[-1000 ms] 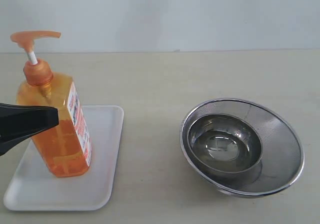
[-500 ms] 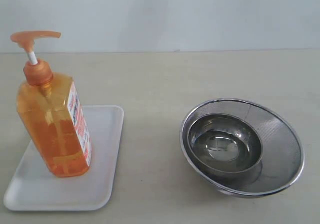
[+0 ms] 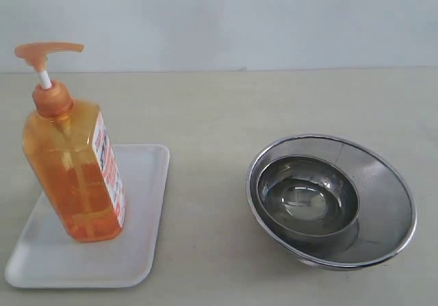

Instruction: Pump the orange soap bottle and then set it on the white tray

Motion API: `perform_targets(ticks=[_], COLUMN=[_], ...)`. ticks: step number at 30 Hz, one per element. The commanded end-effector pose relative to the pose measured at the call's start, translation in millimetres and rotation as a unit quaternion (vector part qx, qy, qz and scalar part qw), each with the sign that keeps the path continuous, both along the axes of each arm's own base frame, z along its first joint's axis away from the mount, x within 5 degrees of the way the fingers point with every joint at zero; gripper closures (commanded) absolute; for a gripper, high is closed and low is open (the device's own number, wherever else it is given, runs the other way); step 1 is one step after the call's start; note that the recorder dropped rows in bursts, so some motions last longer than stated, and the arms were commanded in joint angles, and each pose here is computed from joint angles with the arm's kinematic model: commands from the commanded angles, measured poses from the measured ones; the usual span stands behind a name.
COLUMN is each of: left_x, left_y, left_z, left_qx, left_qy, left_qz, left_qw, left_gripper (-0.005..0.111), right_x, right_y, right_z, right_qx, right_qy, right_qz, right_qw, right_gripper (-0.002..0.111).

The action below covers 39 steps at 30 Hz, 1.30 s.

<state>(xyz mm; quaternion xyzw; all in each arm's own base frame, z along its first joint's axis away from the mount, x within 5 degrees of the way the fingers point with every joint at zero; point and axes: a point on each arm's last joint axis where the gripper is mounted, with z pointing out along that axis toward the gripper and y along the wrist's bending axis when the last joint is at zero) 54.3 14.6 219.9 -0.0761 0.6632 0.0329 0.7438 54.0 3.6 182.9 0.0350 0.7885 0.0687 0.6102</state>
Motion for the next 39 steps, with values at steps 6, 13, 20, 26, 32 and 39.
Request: perform_targets(ticks=[6, 13, 20, 26, 32, 39], left_x=[0.8, 1.5, 1.2, 1.0, 0.0, -0.3], left_y=[0.5, -5.1, -26.6, -27.7, -24.1, -21.7], left_z=[-9.1, -8.3, -9.5, -20.2, -31.6, -34.4], left_qx=[-0.103, -0.108, 0.017, -0.027, -0.001, -0.021], left_qy=[0.008, 0.007, 0.027, 0.085, 0.148, 0.163], left_qz=[-0.005, -0.037, -0.145, -0.153, -0.133, -0.118], left_qw=[0.995, 0.993, 0.989, 0.984, 0.980, 0.979], left_gripper=[0.102, 0.102, 0.102, 0.102, 0.102, 0.102], right_x=[-0.1, -0.1, -0.1, -0.1, -0.1, -0.2], right_y=[-0.5, -0.5, -0.5, -0.5, -0.5, -0.5], right_z=[1.2, 1.2, 1.2, 1.2, 1.2, 1.0], right_qx=[-0.003, -0.003, -0.003, -0.003, -0.003, -0.003], right_qy=[-0.007, -0.007, -0.007, -0.007, -0.007, -0.006], right_qz=[-0.003, -0.003, -0.003, -0.003, -0.003, -0.003], right_qw=[1.000, 1.000, 1.000, 1.000, 1.000, 1.000], right_gripper=[0.108, 0.108, 0.108, 0.108, 0.108, 0.108])
